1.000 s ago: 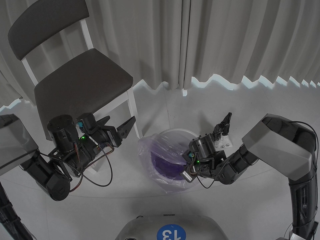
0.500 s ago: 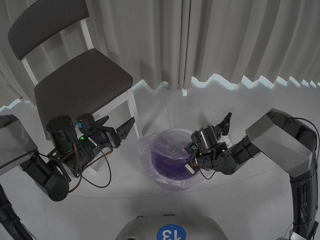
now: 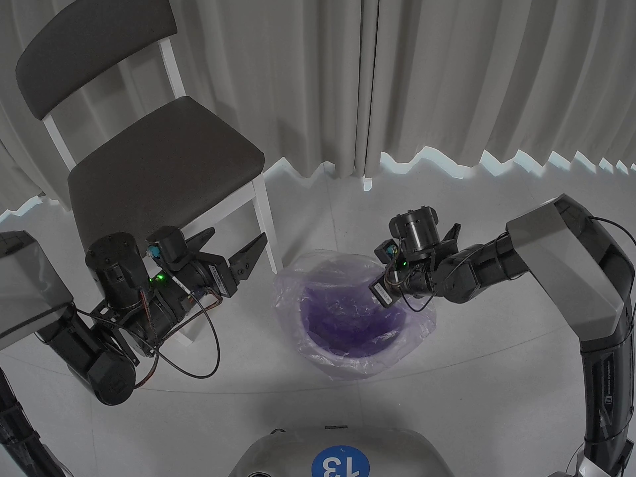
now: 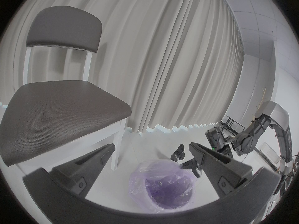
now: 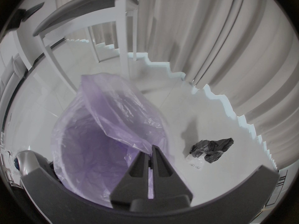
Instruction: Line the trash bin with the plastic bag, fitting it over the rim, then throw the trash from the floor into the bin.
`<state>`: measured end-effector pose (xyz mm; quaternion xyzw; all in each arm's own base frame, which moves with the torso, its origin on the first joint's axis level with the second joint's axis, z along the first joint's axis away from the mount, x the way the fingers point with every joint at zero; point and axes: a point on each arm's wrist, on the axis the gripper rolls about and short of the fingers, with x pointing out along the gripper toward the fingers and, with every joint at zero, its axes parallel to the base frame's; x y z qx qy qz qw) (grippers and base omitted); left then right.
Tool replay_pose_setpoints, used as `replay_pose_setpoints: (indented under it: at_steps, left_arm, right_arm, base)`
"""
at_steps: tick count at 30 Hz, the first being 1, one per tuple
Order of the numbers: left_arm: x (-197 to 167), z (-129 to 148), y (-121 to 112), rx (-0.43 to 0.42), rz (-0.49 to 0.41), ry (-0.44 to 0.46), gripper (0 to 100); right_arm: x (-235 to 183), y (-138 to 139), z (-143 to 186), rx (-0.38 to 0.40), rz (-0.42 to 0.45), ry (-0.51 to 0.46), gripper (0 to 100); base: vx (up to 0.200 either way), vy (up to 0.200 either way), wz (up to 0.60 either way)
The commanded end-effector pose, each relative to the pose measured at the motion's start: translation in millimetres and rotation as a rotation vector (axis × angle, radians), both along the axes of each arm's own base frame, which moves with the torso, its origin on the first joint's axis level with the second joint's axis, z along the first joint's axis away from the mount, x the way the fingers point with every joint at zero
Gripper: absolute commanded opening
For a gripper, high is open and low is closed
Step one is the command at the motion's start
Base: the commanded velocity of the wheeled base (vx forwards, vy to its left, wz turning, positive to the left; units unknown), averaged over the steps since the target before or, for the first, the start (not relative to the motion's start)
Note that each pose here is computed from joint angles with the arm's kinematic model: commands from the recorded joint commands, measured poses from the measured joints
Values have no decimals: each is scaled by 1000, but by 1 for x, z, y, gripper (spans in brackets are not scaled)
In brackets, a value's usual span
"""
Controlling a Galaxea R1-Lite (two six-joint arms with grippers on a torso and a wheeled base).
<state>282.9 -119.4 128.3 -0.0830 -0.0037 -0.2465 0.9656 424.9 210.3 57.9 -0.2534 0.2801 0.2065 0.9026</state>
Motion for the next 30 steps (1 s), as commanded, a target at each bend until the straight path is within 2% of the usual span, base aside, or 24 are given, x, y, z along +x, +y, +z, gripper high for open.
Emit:
replay_pose_setpoints:
  at_steps: [1, 11, 30]
  left_arm:
    - [0, -2, -1, 3, -4, 6, 100]
    - [0, -4, -1, 5, -4, 12, 100]
    - [1, -6, -2, 7, -6, 16, 100]
  right_arm:
    - [15, -12, 14, 20, -36, -42, 0]
    - [34, -26, 40, 49, -87, -123, 0]
    - [53, -25, 54, 98, -127, -224, 0]
  base:
    - [0, 0, 0]
    - [0, 0, 0]
    - [0, 0, 0]
